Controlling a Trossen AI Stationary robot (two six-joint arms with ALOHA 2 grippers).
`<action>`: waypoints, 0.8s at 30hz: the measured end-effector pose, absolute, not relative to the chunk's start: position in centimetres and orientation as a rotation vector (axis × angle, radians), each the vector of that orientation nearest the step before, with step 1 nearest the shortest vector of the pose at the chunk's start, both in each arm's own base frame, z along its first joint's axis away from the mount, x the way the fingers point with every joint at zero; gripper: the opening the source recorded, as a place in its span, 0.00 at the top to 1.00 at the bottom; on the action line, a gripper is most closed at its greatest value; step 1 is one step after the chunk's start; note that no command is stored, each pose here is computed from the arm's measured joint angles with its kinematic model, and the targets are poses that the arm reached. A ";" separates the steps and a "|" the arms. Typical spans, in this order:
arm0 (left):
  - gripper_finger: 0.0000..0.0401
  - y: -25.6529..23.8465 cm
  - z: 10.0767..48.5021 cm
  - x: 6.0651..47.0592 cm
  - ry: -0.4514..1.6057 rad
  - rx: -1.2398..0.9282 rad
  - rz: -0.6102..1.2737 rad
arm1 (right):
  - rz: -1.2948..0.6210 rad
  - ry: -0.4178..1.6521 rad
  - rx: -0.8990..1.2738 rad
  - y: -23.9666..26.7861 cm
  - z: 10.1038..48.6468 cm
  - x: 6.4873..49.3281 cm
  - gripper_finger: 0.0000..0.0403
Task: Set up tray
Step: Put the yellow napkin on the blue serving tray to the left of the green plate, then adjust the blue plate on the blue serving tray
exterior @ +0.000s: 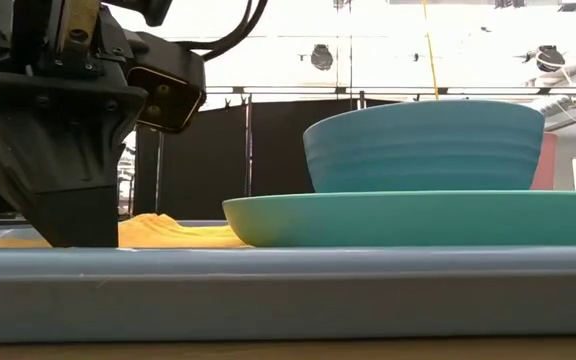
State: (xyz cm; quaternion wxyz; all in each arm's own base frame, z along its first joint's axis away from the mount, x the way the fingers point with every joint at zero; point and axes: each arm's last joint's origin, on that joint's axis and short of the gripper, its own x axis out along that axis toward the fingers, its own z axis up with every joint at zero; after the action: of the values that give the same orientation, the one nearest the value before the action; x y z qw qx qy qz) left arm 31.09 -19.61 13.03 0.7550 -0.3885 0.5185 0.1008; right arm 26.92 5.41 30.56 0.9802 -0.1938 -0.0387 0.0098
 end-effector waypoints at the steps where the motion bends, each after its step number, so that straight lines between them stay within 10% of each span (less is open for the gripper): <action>1: 0.99 -19.6 13.0 31.1 1.135 -0.843 0.221 | 0.020 -0.078 -0.390 5.4 30.6 26.9 0.68; 24: 0.92 -19.8 17.8 29.6 0.904 -0.505 0.117 | 0.007 -0.110 -0.410 5.3 30.9 26.9 0.68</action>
State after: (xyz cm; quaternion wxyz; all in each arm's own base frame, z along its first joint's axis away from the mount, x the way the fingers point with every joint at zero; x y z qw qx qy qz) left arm 29.63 -19.80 17.75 0.8674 -0.2411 0.4317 0.0561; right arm 26.91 5.28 30.89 0.9775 -0.2035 -0.0547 0.0036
